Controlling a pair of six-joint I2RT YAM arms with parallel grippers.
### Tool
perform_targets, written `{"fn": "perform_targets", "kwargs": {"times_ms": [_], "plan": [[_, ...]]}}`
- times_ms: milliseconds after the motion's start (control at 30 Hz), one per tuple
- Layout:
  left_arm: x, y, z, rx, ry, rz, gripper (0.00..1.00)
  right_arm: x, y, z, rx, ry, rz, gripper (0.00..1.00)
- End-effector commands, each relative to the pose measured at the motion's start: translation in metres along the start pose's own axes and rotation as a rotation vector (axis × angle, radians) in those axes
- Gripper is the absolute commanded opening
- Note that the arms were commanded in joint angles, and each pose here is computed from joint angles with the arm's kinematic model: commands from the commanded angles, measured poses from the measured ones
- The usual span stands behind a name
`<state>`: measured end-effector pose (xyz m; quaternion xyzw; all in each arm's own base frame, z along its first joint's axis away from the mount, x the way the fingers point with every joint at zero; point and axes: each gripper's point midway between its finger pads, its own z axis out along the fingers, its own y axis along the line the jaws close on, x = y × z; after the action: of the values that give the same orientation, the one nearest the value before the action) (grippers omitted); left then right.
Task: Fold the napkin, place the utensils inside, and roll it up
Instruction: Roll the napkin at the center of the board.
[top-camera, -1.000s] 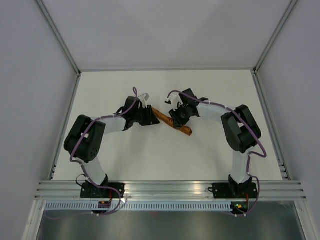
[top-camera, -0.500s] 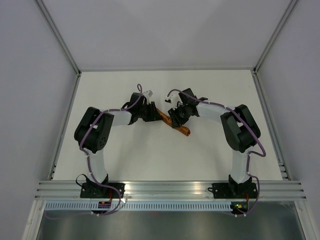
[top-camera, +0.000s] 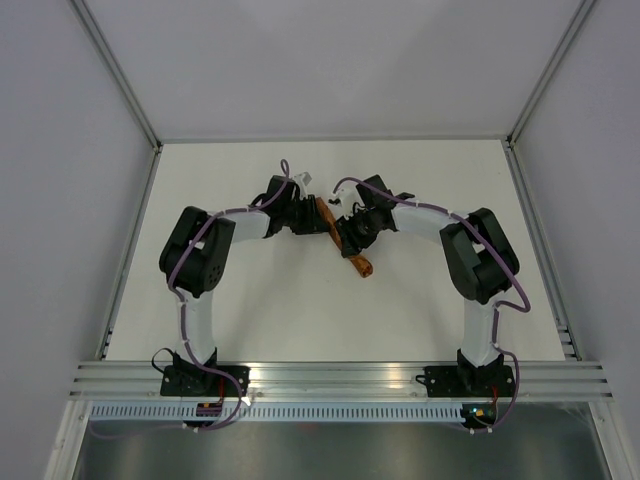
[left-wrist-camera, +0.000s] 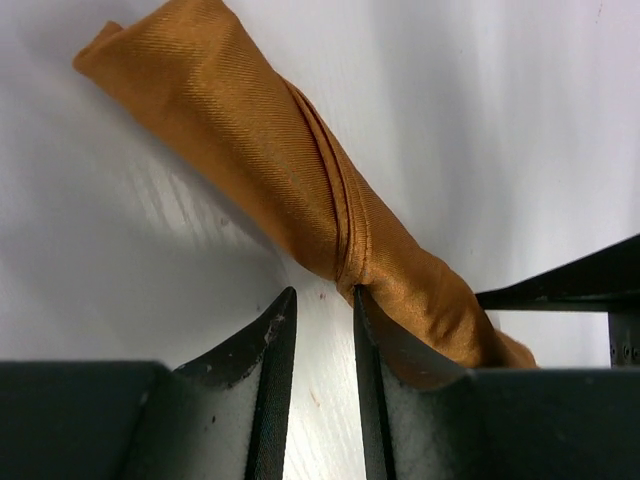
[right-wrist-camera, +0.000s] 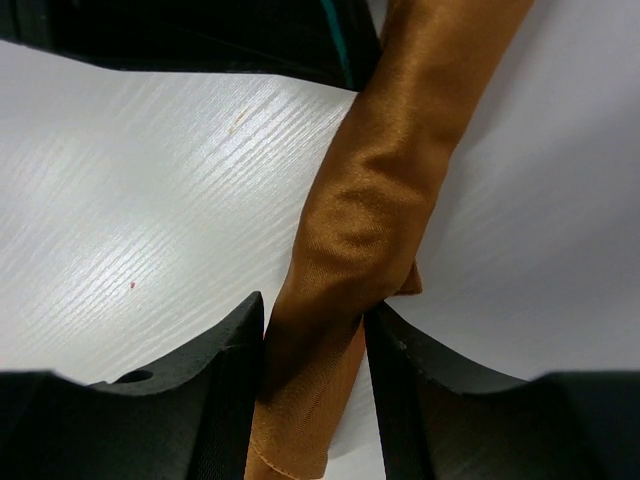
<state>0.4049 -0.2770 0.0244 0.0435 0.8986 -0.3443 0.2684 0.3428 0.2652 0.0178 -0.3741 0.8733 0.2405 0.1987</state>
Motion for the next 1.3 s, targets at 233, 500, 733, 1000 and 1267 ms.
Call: {"fn": "perform_targets", "kwargs": {"times_ms": [233,500,733,1000,1267], "plan": [[-0.008,-0.006,0.018,0.007,0.051,0.016,0.34,0.064,0.001,0.018,-0.021,0.228,0.105,0.52],[-0.010,-0.011,0.027,0.018,0.076,0.022,0.34,0.062,0.005,0.018,-0.037,0.228,0.108,0.52],[-0.011,-0.016,0.034,0.026,0.089,0.033,0.34,0.061,0.004,0.014,-0.038,0.225,0.110,0.52],[-0.015,-0.021,0.036,0.033,0.094,0.037,0.34,0.055,0.004,0.006,-0.028,0.212,0.110,0.63],[-0.014,-0.024,0.038,0.032,0.100,0.042,0.34,0.050,0.002,-0.001,-0.018,0.200,0.119,0.64]]}}
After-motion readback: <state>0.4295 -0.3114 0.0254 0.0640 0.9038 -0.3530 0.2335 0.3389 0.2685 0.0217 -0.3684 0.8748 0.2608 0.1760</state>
